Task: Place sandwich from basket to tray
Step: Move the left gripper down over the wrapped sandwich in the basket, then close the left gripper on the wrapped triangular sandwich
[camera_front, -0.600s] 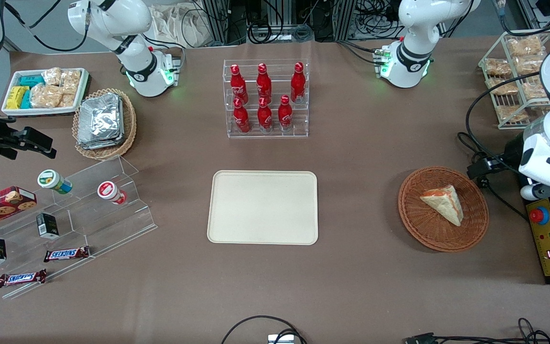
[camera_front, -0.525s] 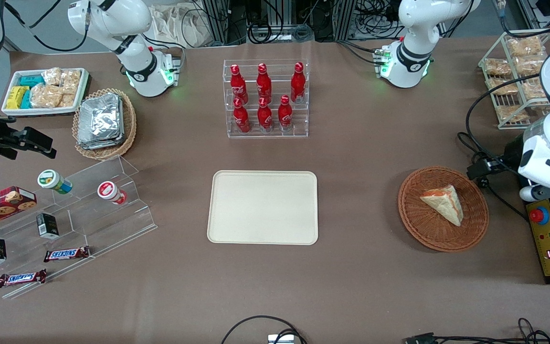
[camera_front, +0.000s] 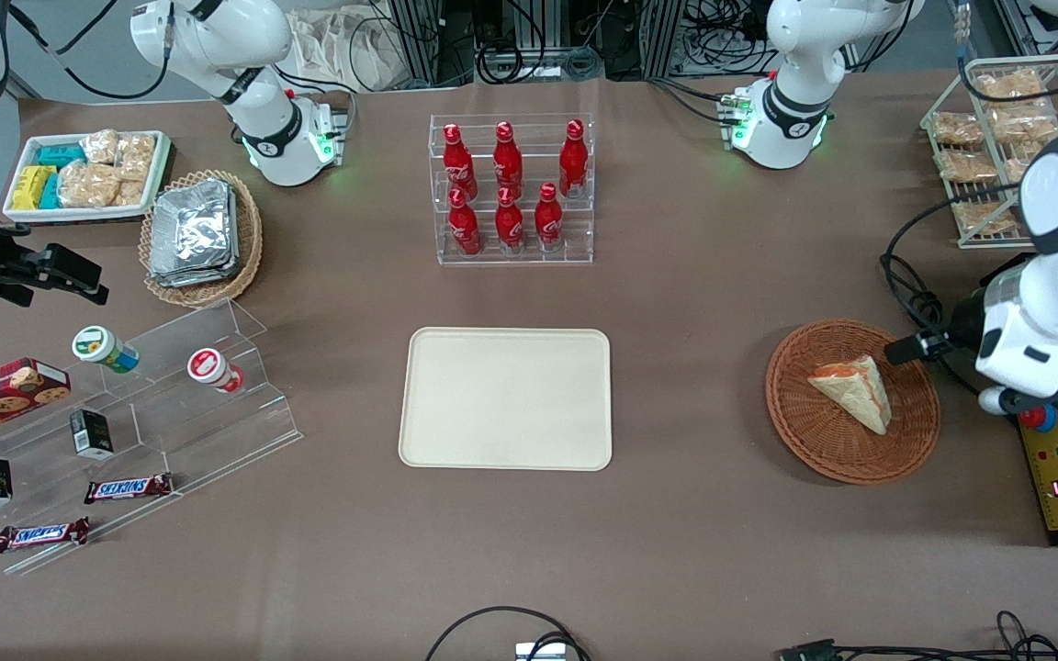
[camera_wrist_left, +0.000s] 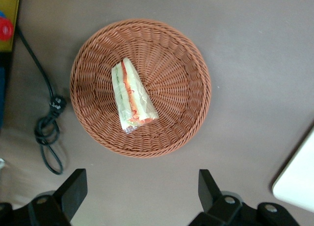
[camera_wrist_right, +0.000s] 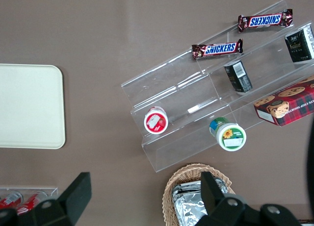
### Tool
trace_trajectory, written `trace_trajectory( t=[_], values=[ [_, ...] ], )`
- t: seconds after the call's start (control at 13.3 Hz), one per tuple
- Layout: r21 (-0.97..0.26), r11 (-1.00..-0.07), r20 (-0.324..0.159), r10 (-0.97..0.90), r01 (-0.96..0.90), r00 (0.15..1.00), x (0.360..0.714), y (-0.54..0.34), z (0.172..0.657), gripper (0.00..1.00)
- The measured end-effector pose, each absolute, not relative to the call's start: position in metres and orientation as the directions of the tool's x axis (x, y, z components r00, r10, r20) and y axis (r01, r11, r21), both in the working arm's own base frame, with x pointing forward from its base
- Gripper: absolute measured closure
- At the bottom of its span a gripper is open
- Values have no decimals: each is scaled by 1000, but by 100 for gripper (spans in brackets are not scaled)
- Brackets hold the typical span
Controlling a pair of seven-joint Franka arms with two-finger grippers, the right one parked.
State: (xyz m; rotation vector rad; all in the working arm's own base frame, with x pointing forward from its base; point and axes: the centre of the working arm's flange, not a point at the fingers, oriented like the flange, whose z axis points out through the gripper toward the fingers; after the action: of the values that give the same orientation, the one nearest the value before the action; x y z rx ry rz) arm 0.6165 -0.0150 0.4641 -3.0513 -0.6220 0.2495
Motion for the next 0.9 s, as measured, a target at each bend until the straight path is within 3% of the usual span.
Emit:
trace_trajectory(
  t=[0.45,0.9],
  values=[
    [-53,-726,-102,687,686,719,604,-17,354,0],
    [-37,-615,-68,788,788,612,583,23,288,0]
  ],
)
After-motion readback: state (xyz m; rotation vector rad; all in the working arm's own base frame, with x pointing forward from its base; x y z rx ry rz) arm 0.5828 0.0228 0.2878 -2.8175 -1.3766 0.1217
